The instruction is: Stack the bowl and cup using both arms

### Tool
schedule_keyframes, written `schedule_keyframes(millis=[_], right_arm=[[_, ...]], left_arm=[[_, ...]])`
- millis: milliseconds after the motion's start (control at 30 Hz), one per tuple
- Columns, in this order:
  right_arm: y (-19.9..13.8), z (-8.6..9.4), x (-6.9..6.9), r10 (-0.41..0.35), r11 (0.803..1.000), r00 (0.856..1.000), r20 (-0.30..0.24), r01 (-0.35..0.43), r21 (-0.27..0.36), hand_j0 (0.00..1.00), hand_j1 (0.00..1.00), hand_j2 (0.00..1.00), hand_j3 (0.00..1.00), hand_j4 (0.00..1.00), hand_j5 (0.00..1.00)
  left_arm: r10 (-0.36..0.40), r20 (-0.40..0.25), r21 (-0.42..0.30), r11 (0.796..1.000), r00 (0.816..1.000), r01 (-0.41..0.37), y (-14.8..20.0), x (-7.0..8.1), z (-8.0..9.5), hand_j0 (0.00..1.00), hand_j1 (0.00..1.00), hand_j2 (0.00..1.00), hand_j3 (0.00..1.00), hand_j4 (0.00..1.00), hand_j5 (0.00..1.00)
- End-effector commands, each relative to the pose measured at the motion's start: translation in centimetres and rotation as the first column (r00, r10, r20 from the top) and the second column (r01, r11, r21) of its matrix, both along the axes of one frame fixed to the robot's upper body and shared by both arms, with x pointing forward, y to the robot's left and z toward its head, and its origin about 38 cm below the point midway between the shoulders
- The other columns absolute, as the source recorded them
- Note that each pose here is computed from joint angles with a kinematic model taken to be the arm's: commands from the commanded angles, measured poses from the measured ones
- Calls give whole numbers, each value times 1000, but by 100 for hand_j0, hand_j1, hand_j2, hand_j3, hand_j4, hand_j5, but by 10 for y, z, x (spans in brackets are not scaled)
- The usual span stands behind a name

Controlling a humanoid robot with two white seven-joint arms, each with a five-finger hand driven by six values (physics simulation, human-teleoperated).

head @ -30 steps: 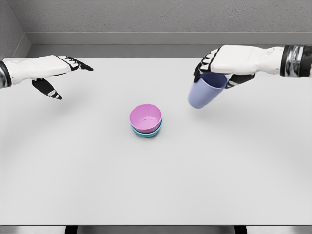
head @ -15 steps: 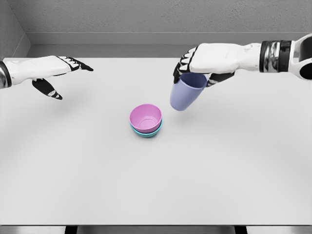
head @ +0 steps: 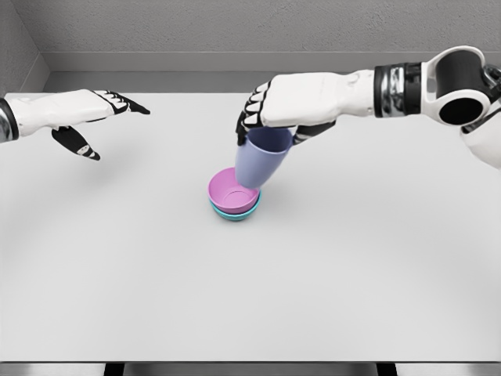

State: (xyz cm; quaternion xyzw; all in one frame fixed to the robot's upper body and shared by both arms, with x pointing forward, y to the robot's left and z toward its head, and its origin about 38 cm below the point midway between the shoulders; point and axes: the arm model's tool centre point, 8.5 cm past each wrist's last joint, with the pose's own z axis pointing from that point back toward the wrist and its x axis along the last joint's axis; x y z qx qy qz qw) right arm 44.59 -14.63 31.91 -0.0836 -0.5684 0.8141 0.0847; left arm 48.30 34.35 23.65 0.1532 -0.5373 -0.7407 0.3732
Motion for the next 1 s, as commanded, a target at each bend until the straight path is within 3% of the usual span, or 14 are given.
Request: schedule_keyframes(millis=[0, 767, 967], right_arm=[[6, 0, -1, 11, 1000, 1000, -5, -11, 8, 69, 69, 69, 69, 69, 69], [23, -4, -1, 42, 999, 999, -17, -42, 4, 70, 70, 70, 70, 70, 70], [22, -15, 3, 29, 999, 999, -41, -29, -17, 70, 70, 70, 70, 70, 70]], left_arm=[[3, -2, -6, 1000, 1000, -3, 1, 0, 0, 100, 100, 100, 100, 100, 100], [3, -3, -5, 1000, 1000, -3, 1, -1, 0, 100, 100, 100, 100, 100, 100], [3, -3, -5, 1000, 1000, -3, 1, -1, 0, 100, 100, 100, 100, 100, 100]])
